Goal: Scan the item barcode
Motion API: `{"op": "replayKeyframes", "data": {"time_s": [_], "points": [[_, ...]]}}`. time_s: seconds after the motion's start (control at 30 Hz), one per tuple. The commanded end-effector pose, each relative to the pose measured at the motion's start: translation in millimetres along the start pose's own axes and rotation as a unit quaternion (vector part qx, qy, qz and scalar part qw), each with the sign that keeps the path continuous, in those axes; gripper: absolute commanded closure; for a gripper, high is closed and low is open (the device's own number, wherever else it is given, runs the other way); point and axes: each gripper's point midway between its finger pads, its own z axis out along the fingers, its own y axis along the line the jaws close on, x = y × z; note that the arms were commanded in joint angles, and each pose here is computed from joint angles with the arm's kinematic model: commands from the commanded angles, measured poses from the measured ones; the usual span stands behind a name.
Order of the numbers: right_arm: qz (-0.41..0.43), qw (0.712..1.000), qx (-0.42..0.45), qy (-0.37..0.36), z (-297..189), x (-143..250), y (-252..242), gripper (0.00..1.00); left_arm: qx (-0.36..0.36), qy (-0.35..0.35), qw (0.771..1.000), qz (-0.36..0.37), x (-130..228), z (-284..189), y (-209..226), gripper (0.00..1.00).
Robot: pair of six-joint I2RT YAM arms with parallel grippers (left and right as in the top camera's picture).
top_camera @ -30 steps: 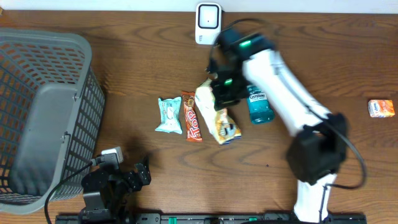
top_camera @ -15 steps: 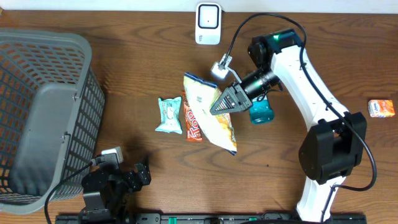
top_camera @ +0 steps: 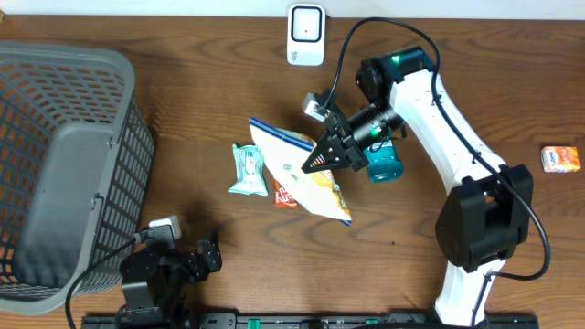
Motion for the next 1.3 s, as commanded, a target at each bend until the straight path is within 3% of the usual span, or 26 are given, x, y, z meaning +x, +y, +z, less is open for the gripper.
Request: {"op": "replayKeyframes", "data": {"time_s": [0.0, 0.63, 0.67, 0.73, 0.83, 0.87, 1.03, 1.1, 1.17, 1.27], "points": [[0.033, 0.999, -0.008, -0.007, 3, -2, 1, 0.99, -0.01, 0.034, 0.999, -0.01, 17, 0, 5, 0.02], [0.062, 0.998, -0.01, -0.004, 5, -2, 2, 0.99, -0.01, 0.034, 0.999, -0.01, 17, 0, 5, 0.02], [0.062, 0.998, -0.009, -0.003, 5, -2, 1, 0.95, -0.01, 0.034, 0.999, -0.01, 17, 0, 5, 0.02], [0.062, 0.998, 0.003, 0.018, 4, 6, -3, 0.73, -0.01, 0.034, 0.999, -0.01, 17, 0, 5, 0.02], [0.051, 0.996, 0.036, 0.065, 3, 21, -14, 0.56, -0.01, 0.034, 0.999, -0.01, 17, 0, 5, 0.02], [0.054, 0.994, 0.05, 0.086, 2, 28, -19, 0.35, -0.01, 0.034, 0.999, -0.01, 17, 0, 5, 0.02], [0.133, 0.979, 0.106, 0.115, 6, 34, -38, 0.02, -0.01, 0.034, 0.999, -0.01, 17, 0, 5, 0.02], [0.24, 0.948, 0.172, 0.12, 5, 39, -58, 0.01, -0.01, 0.034, 0.999, -0.01, 17, 0, 5, 0.02], [0.358, 0.883, 0.278, 0.127, -7, 54, -82, 0.01, -0.01, 0.034, 0.999, -0.01, 17, 0, 5, 0.02], [0.526, 0.695, 0.48, 0.1, -47, 89, -107, 0.01, -0.01, 0.034, 0.999, -0.01, 17, 0, 5, 0.02]]}}
